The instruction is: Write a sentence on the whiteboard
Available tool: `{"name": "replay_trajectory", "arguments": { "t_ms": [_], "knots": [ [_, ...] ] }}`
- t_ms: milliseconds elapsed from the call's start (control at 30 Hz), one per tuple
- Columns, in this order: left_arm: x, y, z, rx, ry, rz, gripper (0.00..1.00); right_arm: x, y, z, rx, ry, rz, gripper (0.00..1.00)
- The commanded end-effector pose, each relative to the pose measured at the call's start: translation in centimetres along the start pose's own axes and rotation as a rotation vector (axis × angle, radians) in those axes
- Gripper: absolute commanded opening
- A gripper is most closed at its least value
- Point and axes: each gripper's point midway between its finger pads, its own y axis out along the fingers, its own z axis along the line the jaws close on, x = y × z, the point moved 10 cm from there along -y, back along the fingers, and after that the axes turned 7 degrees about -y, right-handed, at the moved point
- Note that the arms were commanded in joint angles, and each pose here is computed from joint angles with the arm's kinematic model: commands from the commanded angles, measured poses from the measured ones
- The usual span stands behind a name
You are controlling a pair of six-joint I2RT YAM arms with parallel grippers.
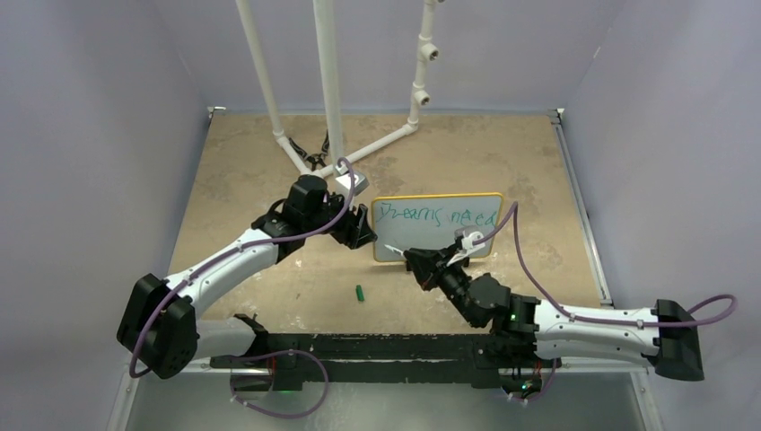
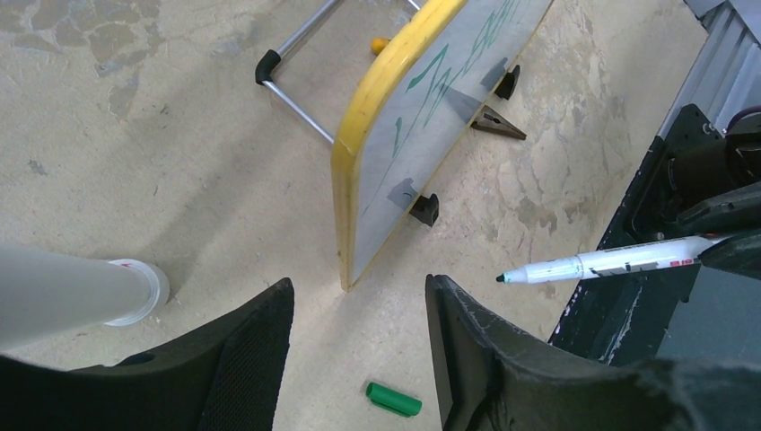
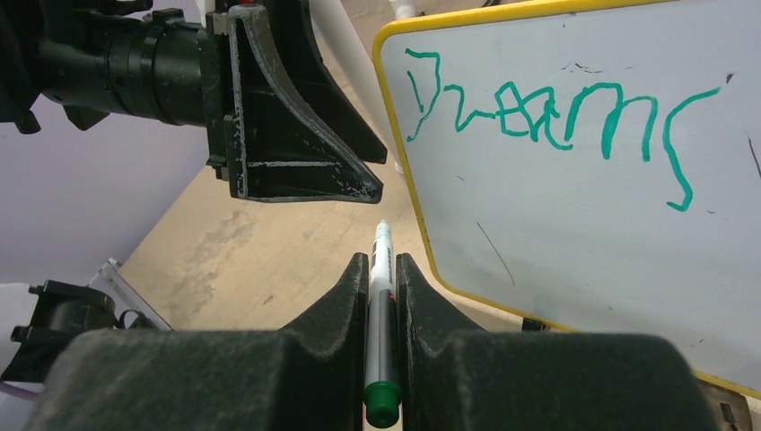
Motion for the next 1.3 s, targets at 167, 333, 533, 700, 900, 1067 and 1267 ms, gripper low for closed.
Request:
{"name": "replay_trajectory", "arguments": {
  "t_ms": [167, 333, 533, 700, 900, 1067, 1267],
  "knots": [
    [0.5, 0.7, 0.2, -0.021, 0.008, -0.029, 0.52, -0.7, 1.3, 0.7, -0.134, 0.003, -0.080, 0.00],
    [0.6, 0.9, 0.2, -0.023, 0.008, -0.031, 0.48, -1.5, 1.6, 0.6, -0.170, -0.001, -0.077, 0.00],
    [0.8, 1.4, 0.3, -0.040, -0.005, -0.031, 0.46, -2.0, 2.0, 0.7, -0.173, -0.010, -0.071, 0.00],
    [0.8, 1.7, 0.3, -0.046, -0.009, -0.027, 0.45, -2.1, 2.3, 1.0, -0.171, -0.017, -0.074, 0.00],
    [1.0, 2.0, 0.4, -0.052, -0.011, -0.028, 0.40, -2.3, 2.6, 0.9, -0.200, -0.018, -0.079, 0.00],
    [0.8, 2.3, 0.4, -0.058, -0.020, -0.016, 0.35, -2.5, 2.7, 0.9, -0.221, -0.017, -0.080, 0.00],
    [0.8, 2.5, 0.5, -0.057, -0.023, -0.010, 0.34, -2.5, 2.9, 1.0, -0.212, -0.012, -0.086, 0.00]
  ]
}}
